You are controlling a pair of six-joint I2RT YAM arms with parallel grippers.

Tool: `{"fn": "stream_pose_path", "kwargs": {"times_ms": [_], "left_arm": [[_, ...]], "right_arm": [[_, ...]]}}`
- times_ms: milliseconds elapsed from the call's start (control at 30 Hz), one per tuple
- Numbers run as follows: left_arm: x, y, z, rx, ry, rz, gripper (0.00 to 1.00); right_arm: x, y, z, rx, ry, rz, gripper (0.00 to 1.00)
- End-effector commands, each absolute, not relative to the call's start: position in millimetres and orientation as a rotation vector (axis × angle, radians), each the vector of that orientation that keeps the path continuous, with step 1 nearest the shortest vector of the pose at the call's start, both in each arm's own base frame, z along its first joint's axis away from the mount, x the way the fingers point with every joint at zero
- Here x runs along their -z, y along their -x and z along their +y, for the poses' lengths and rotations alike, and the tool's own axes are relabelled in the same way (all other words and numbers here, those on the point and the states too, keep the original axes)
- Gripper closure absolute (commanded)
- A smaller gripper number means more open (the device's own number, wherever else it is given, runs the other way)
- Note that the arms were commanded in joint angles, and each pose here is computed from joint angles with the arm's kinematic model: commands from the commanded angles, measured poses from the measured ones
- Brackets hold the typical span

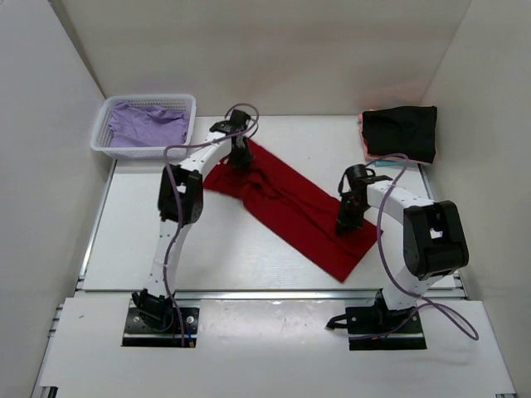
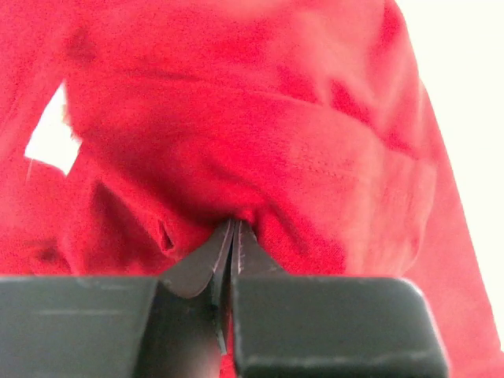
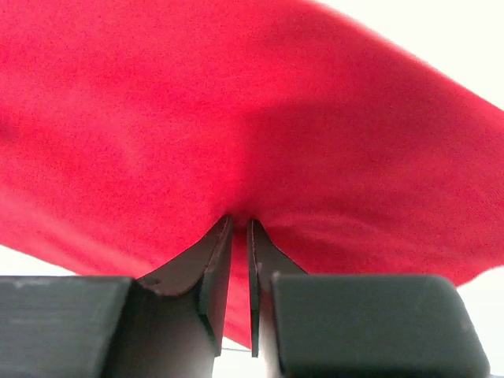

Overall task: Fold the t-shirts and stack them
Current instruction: Rotate the tshirt 85 degrees

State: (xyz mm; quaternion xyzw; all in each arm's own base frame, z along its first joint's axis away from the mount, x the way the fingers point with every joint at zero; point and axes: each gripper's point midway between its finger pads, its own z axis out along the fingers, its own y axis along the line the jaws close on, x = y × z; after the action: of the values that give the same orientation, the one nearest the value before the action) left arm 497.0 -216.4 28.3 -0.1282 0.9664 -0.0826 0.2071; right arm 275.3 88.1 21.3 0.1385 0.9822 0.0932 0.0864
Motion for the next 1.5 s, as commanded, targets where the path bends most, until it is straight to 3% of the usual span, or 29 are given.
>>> {"fn": "stream_pose_path", "kwargs": {"times_ms": [0, 33, 67, 200, 433, 600, 767, 1000, 1233, 1467], "left_arm": [[-59, -541, -242, 0.299, 0.268, 2.629, 0.88], [-29, -537, -248, 0.308, 0.276, 2.695, 0.88], [-45, -548, -257, 0.373, 0.273, 2.65, 0.88], [-10, -542, -257, 0.388, 0.261, 2.692, 0.91], [-27, -571, -270, 0.465, 0.236, 2.57, 0.88], [-36, -584, -258, 0.458, 0.219, 2.51, 0.88], [-100, -605, -244, 0.474, 0.182, 2.37, 0.86], [-165, -595, -226, 0.396, 0.102, 2.272, 0.77], [-121, -551, -212, 0.291, 0.074, 2.457, 0.78], [-42, -516, -214, 0.152, 0.056, 2.661, 0.81]], "right_arm": [[-38, -267, 121, -0.347, -0.4, 2.928, 0.89], [-38, -263, 134, -0.379, -0.363, 2.933, 0.89], [-41, -264, 142, -0.41, -0.352, 2.924, 0.89], [-40, -255, 186, -0.539, -0.205, 2.911, 0.9], [-24, -218, 250, -0.681, 0.033, 2.96, 0.93], [-42, -231, 269, -0.64, 0.214, 2.868, 0.95], [-72, -275, 230, -0.49, 0.157, 2.744, 0.93], [-44, -288, 132, -0.205, -0.02, 2.789, 0.86], [-25, -268, 104, -0.105, -0.087, 2.843, 0.86], [-5, -223, 140, -0.218, -0.024, 2.94, 0.86]]}}
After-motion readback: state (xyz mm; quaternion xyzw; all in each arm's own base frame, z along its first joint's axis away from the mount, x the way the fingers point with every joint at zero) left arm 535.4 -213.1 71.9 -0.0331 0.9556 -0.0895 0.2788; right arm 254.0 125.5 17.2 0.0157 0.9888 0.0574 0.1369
